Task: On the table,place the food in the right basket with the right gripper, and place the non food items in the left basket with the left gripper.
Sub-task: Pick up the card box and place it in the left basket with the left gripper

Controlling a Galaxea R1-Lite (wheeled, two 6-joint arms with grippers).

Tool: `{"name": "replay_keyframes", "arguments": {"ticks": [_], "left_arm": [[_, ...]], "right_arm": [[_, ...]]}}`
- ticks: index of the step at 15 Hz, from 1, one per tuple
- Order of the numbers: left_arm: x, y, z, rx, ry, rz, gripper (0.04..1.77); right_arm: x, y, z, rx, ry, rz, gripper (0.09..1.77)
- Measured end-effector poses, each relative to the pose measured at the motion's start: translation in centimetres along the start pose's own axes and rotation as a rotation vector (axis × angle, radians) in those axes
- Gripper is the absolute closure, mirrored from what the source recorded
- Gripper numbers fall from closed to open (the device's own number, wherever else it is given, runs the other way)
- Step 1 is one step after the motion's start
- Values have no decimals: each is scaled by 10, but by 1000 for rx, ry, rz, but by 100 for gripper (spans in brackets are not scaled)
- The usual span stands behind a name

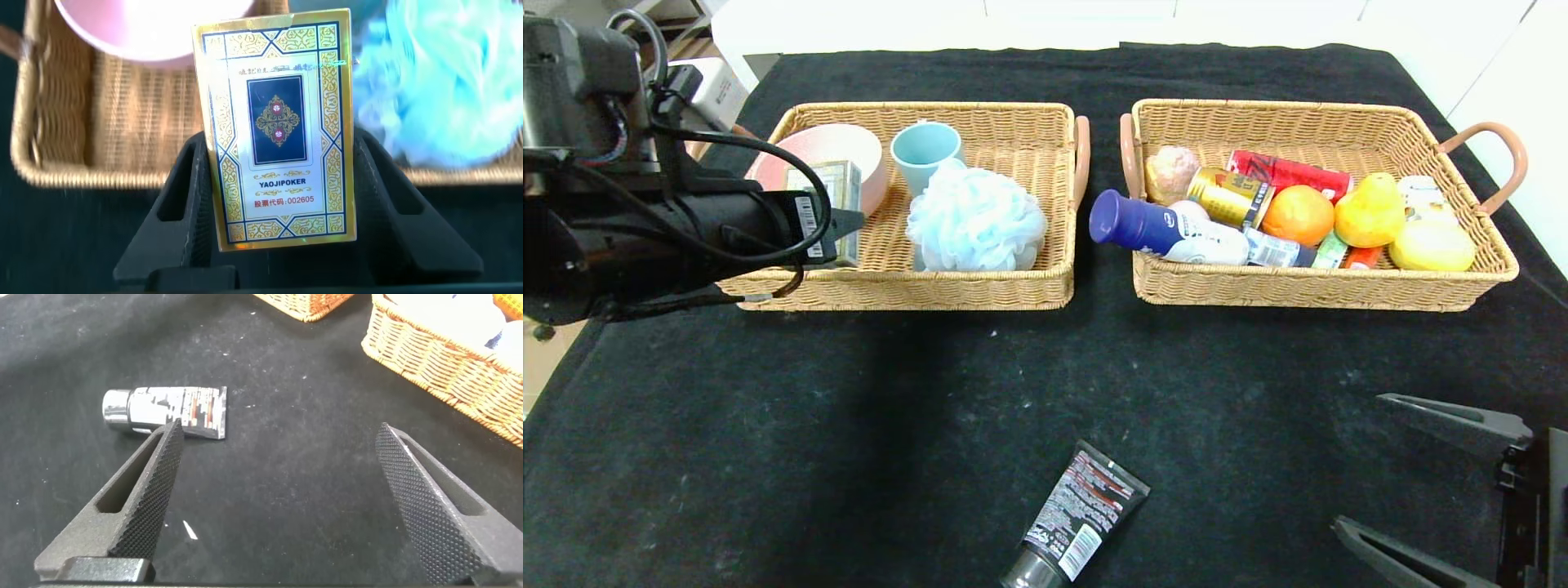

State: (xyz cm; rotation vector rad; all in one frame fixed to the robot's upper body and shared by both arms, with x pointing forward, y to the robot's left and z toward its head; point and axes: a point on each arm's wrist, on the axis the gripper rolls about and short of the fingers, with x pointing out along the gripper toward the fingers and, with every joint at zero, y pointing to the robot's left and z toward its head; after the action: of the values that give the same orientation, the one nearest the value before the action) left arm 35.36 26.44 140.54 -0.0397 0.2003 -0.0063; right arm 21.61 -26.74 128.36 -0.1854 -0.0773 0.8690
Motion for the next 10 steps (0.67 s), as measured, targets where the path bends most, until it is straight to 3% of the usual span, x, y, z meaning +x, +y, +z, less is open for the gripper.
{"name": "replay_keyframes", "arguments": {"ticks": [5,10], "left_arm": [[26,-5,4,19,-12,10,79],[47,-10,10,7,-97,16,79]], "right_arm": [[0,0,-1,1,2,1,15],[0,0,0,1,1,1,15]]}}
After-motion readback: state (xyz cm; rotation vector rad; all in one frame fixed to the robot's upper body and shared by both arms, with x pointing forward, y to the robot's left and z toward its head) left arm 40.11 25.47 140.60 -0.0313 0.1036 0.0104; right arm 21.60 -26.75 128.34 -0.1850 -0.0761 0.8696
